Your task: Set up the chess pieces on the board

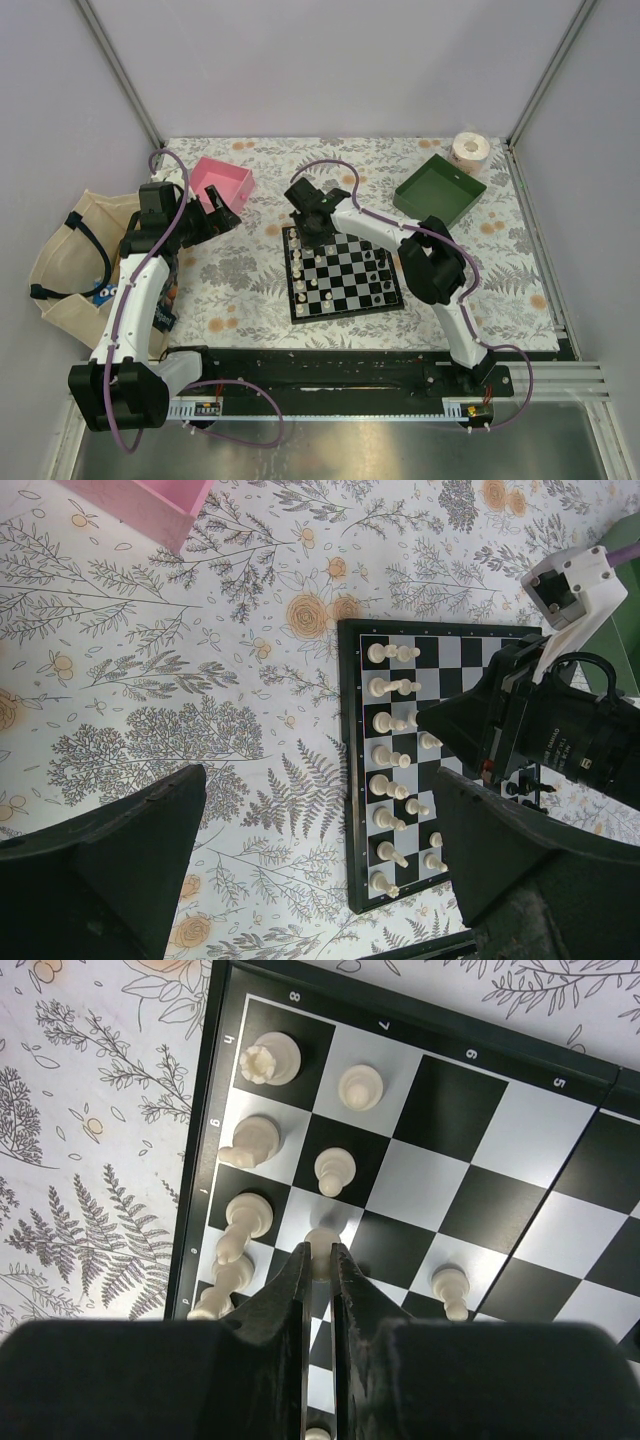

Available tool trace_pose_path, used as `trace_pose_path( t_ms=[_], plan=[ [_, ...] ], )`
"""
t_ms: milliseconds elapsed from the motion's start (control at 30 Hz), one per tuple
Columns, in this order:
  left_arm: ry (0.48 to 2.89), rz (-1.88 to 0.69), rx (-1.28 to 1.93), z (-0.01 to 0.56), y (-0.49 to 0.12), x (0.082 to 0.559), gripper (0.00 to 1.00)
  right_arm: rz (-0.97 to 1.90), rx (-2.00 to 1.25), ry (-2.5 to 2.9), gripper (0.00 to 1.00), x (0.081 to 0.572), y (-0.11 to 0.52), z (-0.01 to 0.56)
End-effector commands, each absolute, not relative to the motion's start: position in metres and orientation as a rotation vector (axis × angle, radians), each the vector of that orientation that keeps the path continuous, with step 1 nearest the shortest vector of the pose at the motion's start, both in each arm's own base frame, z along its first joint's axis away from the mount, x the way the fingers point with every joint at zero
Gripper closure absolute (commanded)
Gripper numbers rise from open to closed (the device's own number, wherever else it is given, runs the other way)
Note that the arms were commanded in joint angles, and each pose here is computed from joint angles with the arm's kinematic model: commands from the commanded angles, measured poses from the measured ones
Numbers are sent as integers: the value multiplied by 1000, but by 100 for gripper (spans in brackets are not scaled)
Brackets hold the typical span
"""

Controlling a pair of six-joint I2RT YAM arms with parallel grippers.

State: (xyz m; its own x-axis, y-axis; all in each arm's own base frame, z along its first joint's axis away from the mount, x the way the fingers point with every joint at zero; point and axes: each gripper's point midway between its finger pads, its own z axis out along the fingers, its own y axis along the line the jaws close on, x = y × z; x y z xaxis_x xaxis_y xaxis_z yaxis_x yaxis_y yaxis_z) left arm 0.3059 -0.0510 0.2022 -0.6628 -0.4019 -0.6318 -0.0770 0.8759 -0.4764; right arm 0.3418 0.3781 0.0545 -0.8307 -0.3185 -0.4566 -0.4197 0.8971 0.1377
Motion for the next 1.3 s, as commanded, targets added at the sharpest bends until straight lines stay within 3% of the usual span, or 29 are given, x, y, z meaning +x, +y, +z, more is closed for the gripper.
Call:
trace_pose_path(
  t_ms=[0,233,567,933,1267],
  plan=[
    [2213,-547,-306,214,-52,311,1,371,-540,2606,85,345,394,61],
    [2212,-545,-306,214,-52,311,1,380,-538,2611,83,345,397,60],
    [2215,-546,-307,213,-52,311,1,379,-533,2579,66,345,391,78],
    [2213,-544,-307,214,-52,311,1,325,-466,2478,61,354,358,116],
    [2215,-549,-305,213,-53,311,1,301,-388,2560,60,358,329,85]
  ],
)
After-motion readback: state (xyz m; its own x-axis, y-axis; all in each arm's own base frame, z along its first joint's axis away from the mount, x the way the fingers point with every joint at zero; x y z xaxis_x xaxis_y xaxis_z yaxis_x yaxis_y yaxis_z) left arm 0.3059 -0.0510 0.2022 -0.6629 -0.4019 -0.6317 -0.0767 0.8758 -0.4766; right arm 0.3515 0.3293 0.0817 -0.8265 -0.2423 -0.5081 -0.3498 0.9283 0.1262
